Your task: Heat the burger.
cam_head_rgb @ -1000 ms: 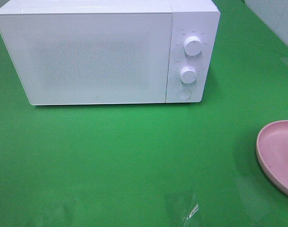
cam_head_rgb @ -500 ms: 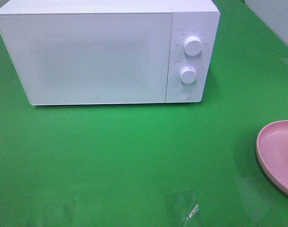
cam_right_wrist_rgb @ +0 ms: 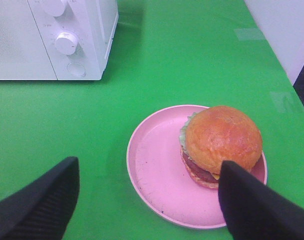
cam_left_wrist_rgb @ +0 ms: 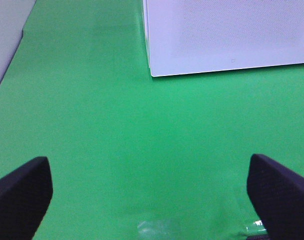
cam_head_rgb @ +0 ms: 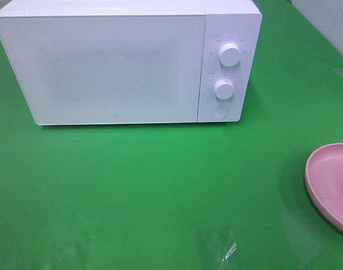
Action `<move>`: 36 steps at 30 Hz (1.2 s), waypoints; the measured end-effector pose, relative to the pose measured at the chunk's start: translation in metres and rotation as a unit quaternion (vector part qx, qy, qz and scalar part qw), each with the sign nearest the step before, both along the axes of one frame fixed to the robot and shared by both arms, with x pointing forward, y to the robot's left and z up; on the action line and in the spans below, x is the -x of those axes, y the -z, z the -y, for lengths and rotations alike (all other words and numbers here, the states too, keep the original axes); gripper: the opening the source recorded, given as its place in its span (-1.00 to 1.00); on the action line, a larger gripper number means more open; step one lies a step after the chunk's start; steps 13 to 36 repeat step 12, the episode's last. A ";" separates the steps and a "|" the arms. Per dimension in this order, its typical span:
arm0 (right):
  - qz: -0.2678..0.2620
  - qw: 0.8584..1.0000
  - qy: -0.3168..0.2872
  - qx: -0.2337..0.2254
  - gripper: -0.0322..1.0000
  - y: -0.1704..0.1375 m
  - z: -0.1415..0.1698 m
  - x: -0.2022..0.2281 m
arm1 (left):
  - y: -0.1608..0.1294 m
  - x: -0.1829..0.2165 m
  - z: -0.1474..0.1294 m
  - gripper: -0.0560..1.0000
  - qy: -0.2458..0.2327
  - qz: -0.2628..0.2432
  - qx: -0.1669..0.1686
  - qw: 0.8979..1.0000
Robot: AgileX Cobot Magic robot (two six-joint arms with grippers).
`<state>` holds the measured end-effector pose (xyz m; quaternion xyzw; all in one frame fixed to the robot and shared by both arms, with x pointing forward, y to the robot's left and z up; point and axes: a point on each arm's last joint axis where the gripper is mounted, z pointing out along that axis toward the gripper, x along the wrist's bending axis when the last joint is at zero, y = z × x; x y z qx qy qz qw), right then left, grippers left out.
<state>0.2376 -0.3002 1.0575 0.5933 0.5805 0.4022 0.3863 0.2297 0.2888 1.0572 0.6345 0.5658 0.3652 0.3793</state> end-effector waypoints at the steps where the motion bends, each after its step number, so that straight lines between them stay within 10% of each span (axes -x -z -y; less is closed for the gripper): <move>1: 0.000 1.000 0.000 0.000 0.48 0.000 0.000 0.000 | 0.000 0.000 0.000 0.96 0.000 0.000 0.000 1.000; 36: 0.000 1.000 0.000 0.000 0.48 0.000 0.000 0.000 | 0.000 0.000 0.000 0.96 0.000 0.000 0.000 1.000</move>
